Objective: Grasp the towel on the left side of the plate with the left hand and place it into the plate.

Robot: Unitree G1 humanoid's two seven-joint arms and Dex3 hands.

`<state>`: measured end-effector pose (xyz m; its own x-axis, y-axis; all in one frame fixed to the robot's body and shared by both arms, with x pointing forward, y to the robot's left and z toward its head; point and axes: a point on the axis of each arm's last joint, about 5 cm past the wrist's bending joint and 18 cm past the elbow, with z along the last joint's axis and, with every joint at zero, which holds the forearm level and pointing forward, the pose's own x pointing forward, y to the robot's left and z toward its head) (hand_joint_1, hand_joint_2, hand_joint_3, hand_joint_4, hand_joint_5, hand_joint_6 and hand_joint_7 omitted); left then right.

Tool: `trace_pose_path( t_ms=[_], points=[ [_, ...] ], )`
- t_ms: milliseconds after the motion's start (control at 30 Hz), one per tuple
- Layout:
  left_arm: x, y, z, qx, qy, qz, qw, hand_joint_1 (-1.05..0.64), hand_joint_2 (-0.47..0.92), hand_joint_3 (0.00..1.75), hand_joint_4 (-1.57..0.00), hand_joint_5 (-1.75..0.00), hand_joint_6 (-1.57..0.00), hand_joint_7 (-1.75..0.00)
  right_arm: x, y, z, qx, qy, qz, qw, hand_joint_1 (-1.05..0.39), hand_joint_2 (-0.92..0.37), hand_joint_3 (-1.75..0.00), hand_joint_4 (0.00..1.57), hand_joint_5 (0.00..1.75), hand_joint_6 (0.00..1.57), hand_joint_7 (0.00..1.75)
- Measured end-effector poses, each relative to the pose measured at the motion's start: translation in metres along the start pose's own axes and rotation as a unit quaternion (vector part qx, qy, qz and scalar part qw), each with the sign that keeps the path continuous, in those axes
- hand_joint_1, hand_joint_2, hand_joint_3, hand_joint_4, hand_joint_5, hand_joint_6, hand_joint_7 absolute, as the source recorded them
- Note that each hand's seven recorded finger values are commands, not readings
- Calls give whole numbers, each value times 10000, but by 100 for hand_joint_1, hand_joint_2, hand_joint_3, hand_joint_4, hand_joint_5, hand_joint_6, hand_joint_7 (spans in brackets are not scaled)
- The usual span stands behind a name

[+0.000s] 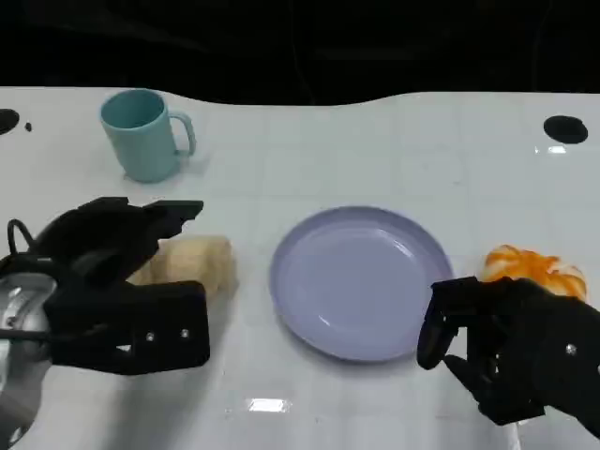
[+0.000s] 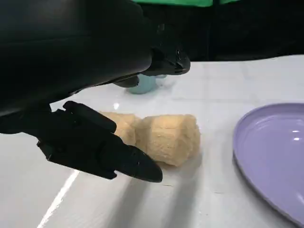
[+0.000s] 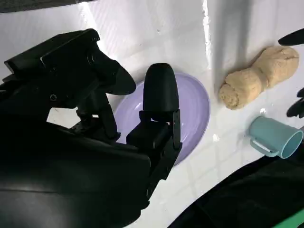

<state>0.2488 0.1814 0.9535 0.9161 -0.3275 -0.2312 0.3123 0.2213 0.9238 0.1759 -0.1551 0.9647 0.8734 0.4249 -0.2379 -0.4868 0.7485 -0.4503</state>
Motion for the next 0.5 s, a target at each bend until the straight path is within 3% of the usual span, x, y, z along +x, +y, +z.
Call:
trace_pose_path(
  t_ms=[500],
  points=[
    [597,-142,-24,782,556,-1225,9878,-49,90,1,-20,-24,-24,-1,-26,20,14,3,-13,-10,10000,-3,-55,-110,74,175,71,141]
  ],
)
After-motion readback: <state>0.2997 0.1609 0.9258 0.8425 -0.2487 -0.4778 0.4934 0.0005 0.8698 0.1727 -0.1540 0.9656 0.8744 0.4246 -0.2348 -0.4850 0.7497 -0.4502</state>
